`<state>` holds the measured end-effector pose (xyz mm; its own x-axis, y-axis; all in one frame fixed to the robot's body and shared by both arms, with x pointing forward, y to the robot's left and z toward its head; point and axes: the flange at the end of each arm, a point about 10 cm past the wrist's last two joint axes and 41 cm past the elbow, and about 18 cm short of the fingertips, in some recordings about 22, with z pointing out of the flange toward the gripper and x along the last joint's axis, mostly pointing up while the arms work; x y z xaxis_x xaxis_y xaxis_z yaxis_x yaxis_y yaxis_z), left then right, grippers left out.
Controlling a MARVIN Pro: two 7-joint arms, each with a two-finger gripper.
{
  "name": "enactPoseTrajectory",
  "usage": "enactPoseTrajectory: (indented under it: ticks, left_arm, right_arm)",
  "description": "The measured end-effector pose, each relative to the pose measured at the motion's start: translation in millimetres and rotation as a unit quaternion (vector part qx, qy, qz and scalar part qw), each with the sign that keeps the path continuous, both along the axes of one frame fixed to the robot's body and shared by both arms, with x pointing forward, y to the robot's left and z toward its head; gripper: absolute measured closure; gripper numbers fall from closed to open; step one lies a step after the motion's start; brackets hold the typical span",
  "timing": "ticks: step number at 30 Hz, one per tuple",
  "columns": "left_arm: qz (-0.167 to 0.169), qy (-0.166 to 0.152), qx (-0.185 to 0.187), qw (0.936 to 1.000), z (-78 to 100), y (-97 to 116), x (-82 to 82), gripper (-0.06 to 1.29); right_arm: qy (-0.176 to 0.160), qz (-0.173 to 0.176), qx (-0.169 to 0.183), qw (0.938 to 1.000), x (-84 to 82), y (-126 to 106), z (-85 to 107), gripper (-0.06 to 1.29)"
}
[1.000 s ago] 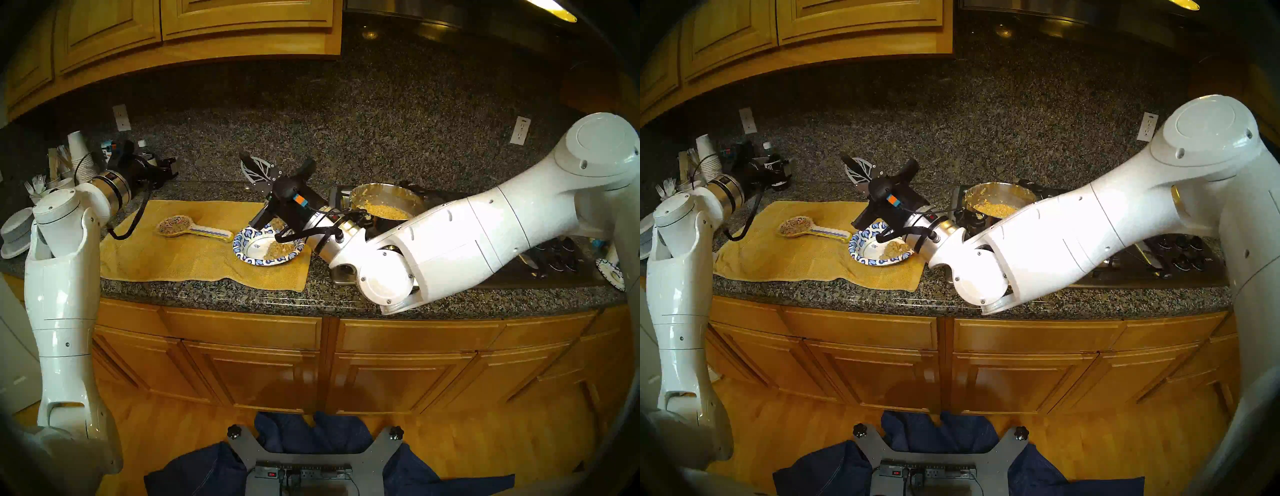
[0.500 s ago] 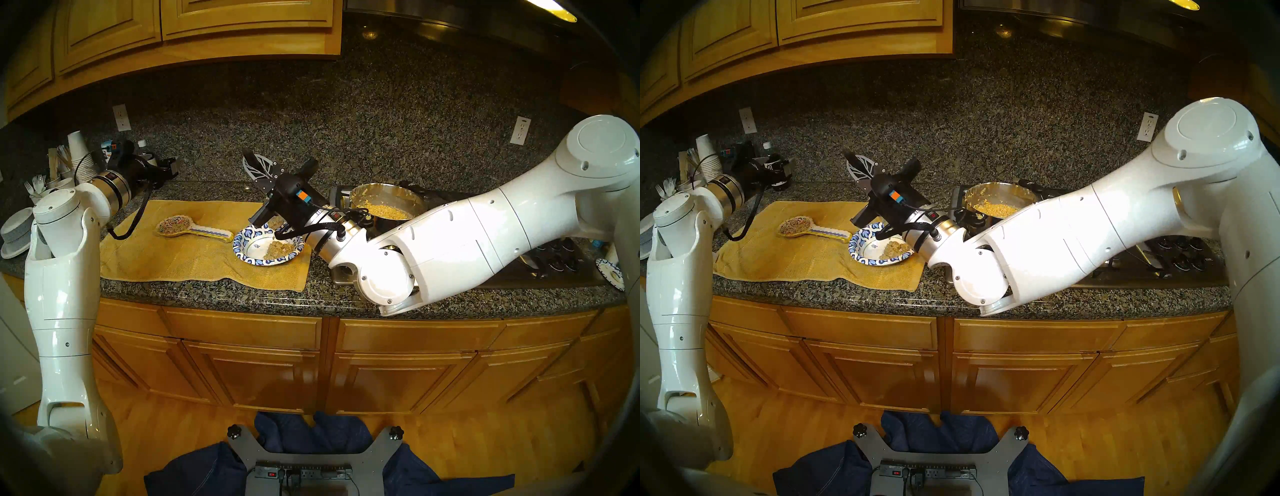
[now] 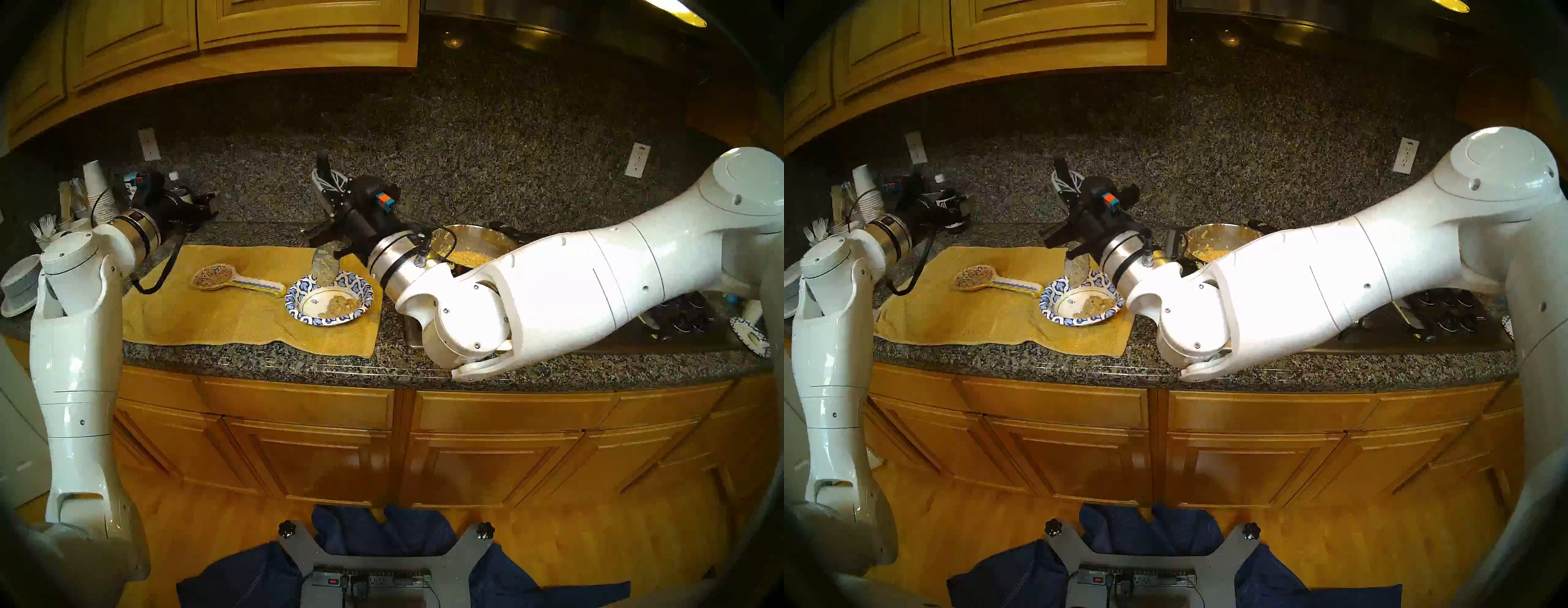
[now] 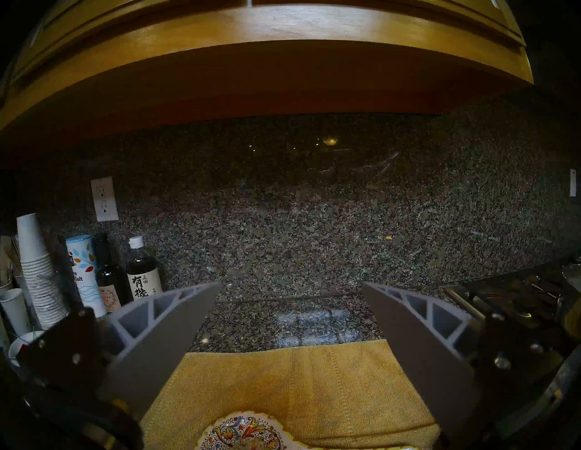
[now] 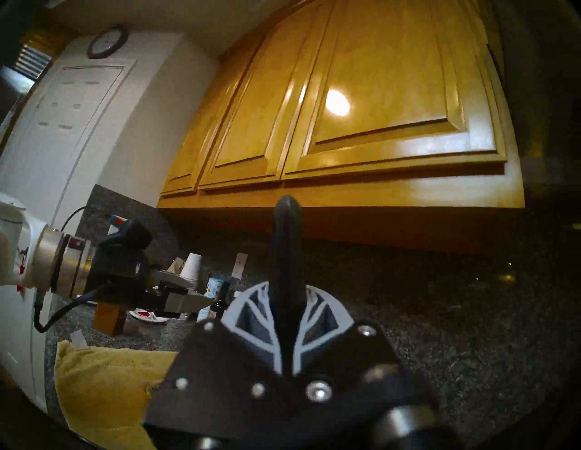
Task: Scoop oatmeal into bowl
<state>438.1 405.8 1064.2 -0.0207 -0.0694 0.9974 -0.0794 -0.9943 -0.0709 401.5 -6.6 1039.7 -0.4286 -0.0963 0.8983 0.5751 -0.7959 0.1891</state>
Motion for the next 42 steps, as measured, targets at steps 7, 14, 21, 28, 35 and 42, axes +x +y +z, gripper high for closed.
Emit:
enactPoseTrajectory:
  ticks: [7,14,21,28,35,42]
  left_arm:
    - [0.0,0.0,0.0,1.0,0.0,0.0,0.0,0.01]
    - [0.0,0.0,0.0,1.0,0.0,0.0,0.0,0.01]
    - [0.0,0.0,0.0,1.0,0.0,0.0,0.0,0.01]
    - [0.0,0.0,0.0,1.0,0.0,0.0,0.0,0.01]
    - [0.0,0.0,0.0,1.0,0.0,0.0,0.0,0.01]
    - [0.0,0.001,0.0,1.0,-0.1,0.0,0.0,0.01]
  right_arm:
    - [0.056,-0.041,0.04,0.9968,11.7,-8.9,6.0,1.27]
    - [0.122,-0.072,0.088,0.986,17.0,-14.1,12.8,1.27]
    - [0.18,-0.088,0.124,0.9718,16.9,-14.7,17.7,1.27]
    - [0.234,-0.103,0.162,0.9533,22.0,-17.0,24.8,1.27]
    - [0.266,-0.123,0.212,0.9324,34.3,-24.6,43.6,1.27]
    - [0.278,-0.142,0.251,0.9163,47.4,-42.8,64.4,1.27]
